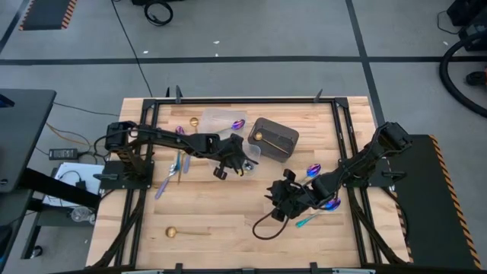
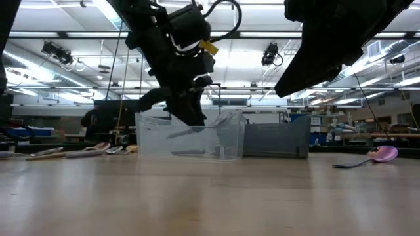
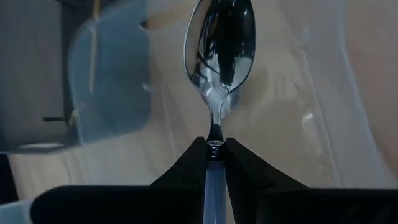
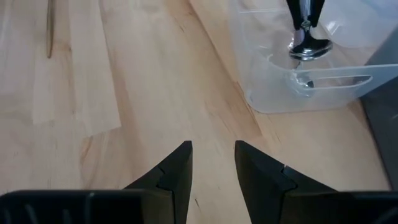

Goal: Sort silverware by color (type)
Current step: Put the purple spoon into the bottom transparent bin

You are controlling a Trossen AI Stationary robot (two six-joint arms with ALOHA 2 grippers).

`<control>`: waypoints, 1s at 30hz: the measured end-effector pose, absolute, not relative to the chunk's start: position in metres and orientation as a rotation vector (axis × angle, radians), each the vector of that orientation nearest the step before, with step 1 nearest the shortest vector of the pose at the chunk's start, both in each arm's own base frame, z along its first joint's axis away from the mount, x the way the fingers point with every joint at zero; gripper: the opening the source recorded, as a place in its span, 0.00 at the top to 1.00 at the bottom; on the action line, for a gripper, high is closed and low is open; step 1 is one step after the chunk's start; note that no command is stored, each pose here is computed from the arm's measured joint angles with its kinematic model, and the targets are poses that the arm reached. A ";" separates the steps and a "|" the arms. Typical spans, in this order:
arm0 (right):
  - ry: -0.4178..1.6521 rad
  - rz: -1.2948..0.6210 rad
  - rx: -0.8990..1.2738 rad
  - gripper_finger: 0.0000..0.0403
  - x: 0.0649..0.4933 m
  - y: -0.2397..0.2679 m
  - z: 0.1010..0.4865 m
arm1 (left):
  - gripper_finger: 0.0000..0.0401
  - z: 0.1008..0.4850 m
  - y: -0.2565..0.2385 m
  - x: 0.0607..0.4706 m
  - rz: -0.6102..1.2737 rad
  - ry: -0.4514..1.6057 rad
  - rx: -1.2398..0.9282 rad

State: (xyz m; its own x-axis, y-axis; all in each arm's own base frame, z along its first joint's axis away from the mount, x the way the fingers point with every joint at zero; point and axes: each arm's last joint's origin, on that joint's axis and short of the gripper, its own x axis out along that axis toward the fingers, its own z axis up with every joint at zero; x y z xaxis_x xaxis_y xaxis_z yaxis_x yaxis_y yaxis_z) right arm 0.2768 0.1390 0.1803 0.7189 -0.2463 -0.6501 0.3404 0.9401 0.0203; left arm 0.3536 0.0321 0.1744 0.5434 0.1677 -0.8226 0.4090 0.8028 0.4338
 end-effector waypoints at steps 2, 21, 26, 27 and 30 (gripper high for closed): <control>0.698 -0.326 0.142 0.68 0.277 0.139 0.180 | 0.88 0.173 0.034 0.352 -0.167 1.013 0.667; 0.681 -0.330 0.168 0.68 0.278 0.139 0.181 | 0.88 0.152 0.042 0.357 -0.299 1.039 0.784; 0.681 -0.326 0.158 0.68 0.278 0.139 0.181 | 0.87 0.149 0.041 0.358 -0.304 1.046 0.783; 0.682 -0.324 0.152 0.68 0.278 0.139 0.181 | 0.86 0.149 0.040 0.358 -0.303 1.047 0.780; 0.682 -0.322 0.149 0.68 0.278 0.139 0.181 | 0.83 0.149 0.041 0.358 -0.292 1.049 0.773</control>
State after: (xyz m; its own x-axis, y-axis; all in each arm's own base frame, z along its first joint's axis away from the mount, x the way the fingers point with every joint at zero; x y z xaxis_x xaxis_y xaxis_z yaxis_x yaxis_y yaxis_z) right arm 0.2780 0.1394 0.1814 0.7290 -0.2432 -0.6399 0.3398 0.9400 0.0299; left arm 0.3576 0.0407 0.1490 0.4899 0.1362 -0.8611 0.5611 0.7067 0.4310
